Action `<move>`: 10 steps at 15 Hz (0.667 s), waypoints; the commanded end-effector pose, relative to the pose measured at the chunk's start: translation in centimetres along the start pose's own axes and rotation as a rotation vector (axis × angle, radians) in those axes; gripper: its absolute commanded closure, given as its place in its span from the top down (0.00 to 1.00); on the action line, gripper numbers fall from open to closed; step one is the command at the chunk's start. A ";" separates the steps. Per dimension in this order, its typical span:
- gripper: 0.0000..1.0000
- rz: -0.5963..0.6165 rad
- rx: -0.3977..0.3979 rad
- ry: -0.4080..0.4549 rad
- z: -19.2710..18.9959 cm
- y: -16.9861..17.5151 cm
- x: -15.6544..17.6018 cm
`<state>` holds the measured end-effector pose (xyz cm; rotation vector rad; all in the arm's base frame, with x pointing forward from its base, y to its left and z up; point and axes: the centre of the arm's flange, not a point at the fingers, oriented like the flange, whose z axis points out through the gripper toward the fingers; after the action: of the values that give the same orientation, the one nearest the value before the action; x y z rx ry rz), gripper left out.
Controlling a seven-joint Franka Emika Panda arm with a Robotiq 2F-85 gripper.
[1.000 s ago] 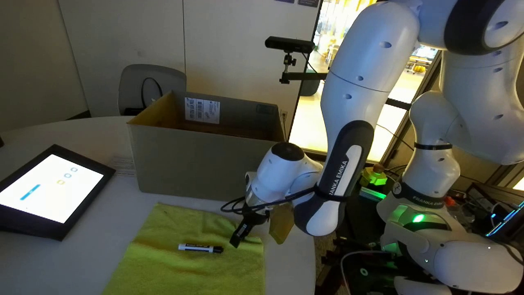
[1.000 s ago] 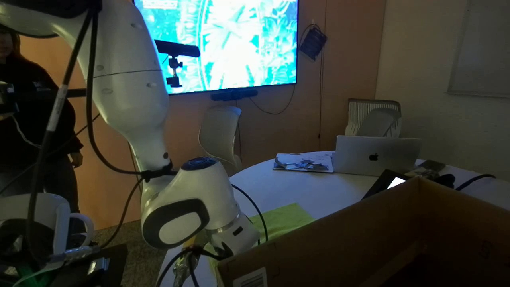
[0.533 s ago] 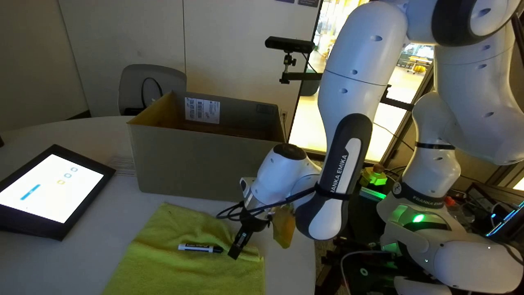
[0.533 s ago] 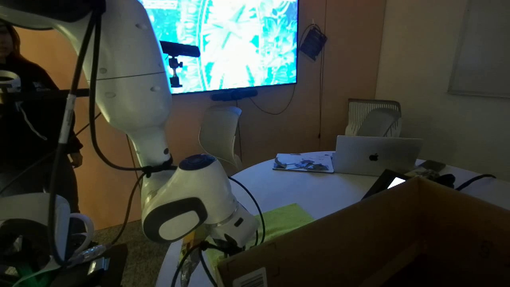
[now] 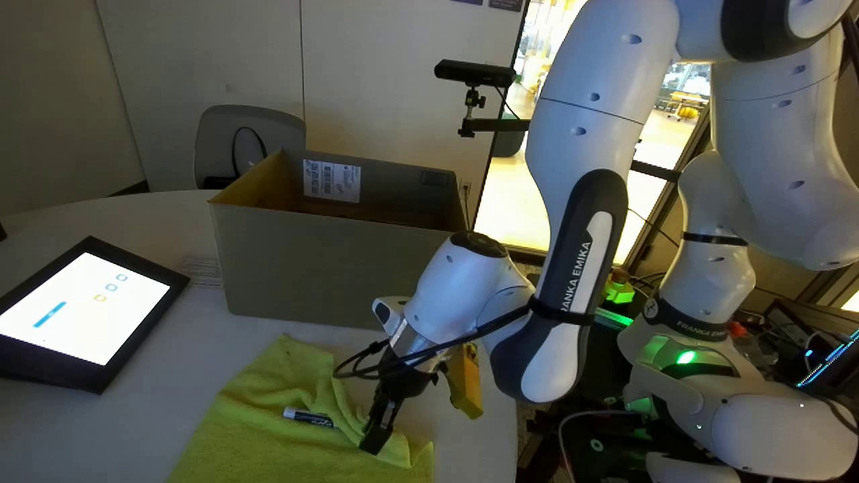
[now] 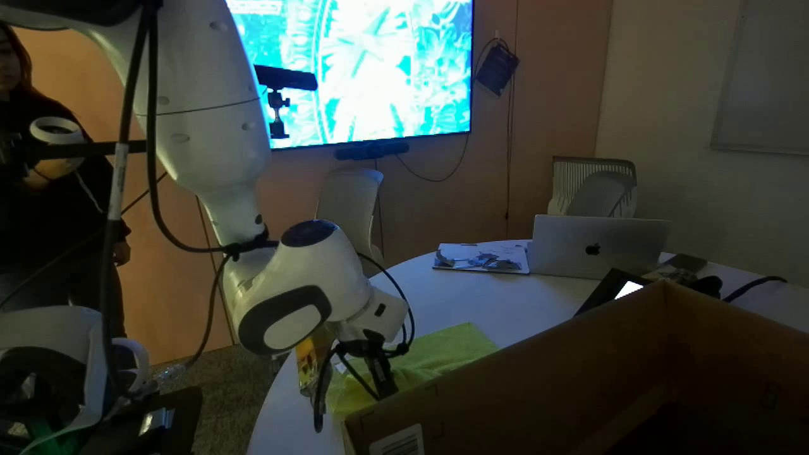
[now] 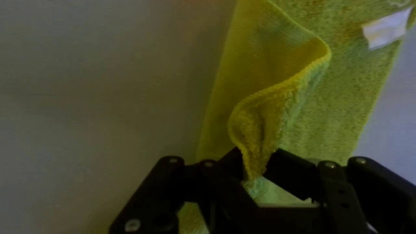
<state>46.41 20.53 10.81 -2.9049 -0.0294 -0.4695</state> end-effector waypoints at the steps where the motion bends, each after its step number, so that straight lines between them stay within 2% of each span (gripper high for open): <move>1: 0.09 -0.131 0.105 0.006 0.7 -3.6 1.0; 6: 0.09 -0.326 0.187 -0.101 3.6 -10.2 -0.1; 10: 0.09 -0.432 0.190 -0.200 5.8 -12.4 -1.3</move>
<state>45.09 32.21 8.73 -2.7556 -0.5863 -0.2684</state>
